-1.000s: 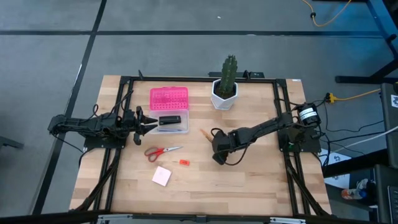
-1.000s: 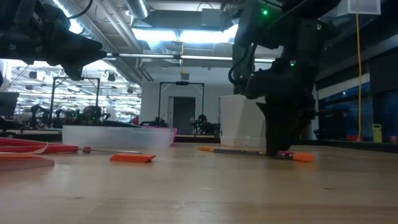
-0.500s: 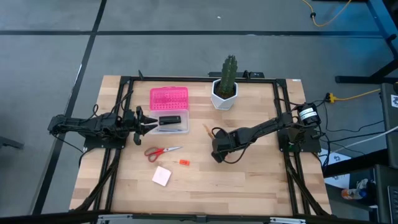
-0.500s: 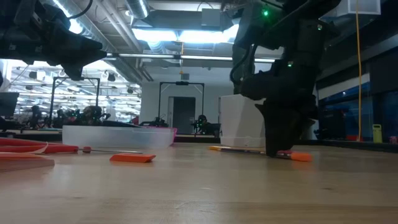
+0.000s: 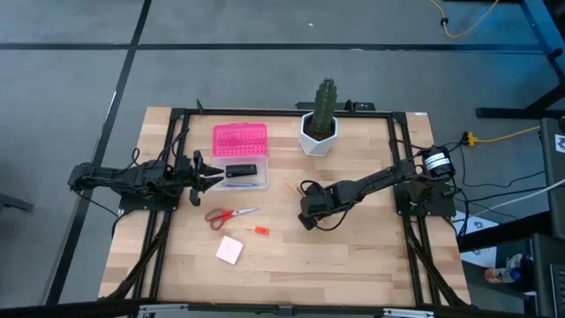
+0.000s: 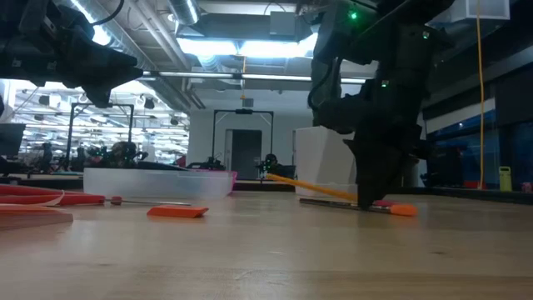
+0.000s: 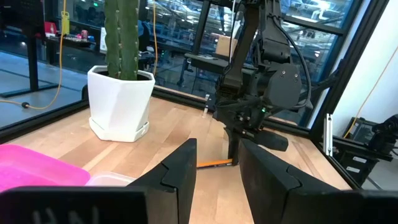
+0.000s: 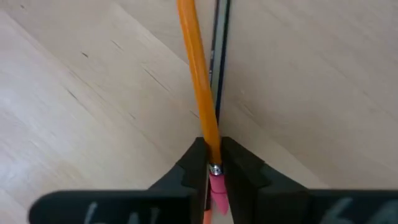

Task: Pack school essentials
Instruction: Put the yellow pencil into the supply box

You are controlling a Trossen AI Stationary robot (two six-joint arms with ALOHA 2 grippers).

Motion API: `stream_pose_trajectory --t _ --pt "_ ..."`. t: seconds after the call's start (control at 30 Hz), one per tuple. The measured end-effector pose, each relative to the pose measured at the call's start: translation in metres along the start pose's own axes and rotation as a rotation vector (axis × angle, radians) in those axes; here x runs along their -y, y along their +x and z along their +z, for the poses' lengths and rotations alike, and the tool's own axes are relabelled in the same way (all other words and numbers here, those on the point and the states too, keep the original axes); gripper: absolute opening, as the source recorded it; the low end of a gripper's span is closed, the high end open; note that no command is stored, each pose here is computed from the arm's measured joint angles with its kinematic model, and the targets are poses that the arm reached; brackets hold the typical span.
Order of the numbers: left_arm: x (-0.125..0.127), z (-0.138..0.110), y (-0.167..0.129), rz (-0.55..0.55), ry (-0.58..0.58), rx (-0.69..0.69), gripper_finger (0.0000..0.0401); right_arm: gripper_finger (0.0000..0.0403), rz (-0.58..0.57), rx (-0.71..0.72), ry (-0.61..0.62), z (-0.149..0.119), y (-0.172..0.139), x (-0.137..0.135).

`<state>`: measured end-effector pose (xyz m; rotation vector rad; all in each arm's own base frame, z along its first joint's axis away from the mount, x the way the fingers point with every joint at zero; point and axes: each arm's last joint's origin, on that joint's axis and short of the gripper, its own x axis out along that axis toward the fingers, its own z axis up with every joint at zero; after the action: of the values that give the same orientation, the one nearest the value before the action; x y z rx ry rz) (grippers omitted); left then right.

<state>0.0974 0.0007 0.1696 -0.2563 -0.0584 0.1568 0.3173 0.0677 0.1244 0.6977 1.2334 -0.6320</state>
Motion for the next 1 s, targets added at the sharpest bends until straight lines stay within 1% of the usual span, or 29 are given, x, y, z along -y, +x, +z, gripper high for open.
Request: stream_pose_trajectory --t 0.17,0.37,0.5,0.77,1.0 --pt "0.0 0.0 0.0 0.0 0.0 0.0 0.0114 0.0032 -0.009 0.019 -0.008 0.006 -0.008 -0.008" --pt "0.0 0.0 0.0 0.0 0.0 0.0 0.0114 0.0022 -0.024 -0.002 -0.021 0.009 -0.016 -0.014" --pt "0.0 0.0 0.0 0.0 0.0 0.0 0.0114 0.0021 -0.008 0.009 0.007 0.011 -0.019 -0.018" --pt "0.0 0.0 0.0 0.0 0.0 0.0 0.0114 0.0021 0.026 0.044 0.021 0.018 -0.029 -0.026" --pt "0.0 0.0 0.0 0.0 0.0 0.0 0.0114 0.0021 0.091 0.087 0.027 0.031 -0.045 -0.04"
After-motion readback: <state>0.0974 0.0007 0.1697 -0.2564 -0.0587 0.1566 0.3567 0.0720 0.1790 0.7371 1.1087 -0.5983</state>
